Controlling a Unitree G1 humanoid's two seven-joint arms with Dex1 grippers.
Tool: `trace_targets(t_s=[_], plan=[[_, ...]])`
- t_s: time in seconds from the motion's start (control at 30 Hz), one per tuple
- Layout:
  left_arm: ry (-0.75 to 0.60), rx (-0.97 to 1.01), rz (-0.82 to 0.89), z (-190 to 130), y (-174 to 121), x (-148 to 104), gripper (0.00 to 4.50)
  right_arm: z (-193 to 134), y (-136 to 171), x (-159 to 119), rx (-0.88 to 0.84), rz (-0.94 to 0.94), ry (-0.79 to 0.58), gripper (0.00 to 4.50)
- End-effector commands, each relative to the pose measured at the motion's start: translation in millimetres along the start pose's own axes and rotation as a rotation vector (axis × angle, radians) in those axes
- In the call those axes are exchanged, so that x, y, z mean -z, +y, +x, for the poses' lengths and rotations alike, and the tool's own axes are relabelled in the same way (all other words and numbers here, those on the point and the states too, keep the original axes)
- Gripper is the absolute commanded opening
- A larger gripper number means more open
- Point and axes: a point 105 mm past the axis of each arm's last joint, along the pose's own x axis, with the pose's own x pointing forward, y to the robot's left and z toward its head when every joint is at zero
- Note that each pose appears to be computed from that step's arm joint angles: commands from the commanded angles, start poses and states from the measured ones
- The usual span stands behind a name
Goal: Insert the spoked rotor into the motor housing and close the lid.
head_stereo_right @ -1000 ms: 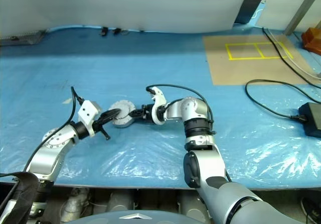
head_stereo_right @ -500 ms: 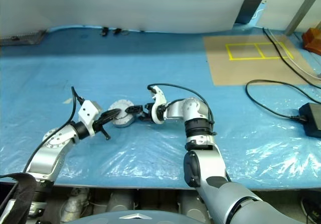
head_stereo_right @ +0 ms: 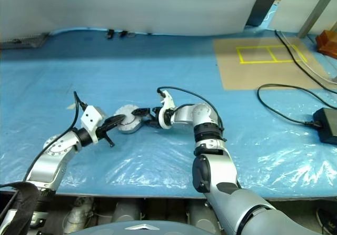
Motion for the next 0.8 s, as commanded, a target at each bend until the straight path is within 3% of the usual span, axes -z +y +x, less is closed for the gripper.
trace_targets(t_s=[0.03, 0.13, 0.27, 0.37, 0.6, 0.8], plan=[[0.051, -0.016, -0.016, -3, 3, 13, 0.0, 34, 50, 28, -0.106, -0.047, 0.11, 3.95], [0.047, -0.016, -0.015, -2, 3, 12, 0.0, 36, 44, 26, -0.058, -0.058, 0.094, 3.95], [0.044, -0.018, -0.014, -2, 3, 12, 0.0, 36, 53, 25, -0.123, -0.029, 0.095, 3.95], [0.05, -0.017, -0.015, -5, 1, 14, 0.0, 35, 58, 24, -0.161, -0.015, 0.087, 3.33], [0.058, -0.017, -0.026, -9, -1, 17, 0.0, 34, 60, 25, -0.176, -0.015, 0.09, 1.12], [0.057, -0.013, -0.028, -8, -2, 17, 0.0, 34, 60, 28, -0.175, -0.028, 0.108, 1.06]])
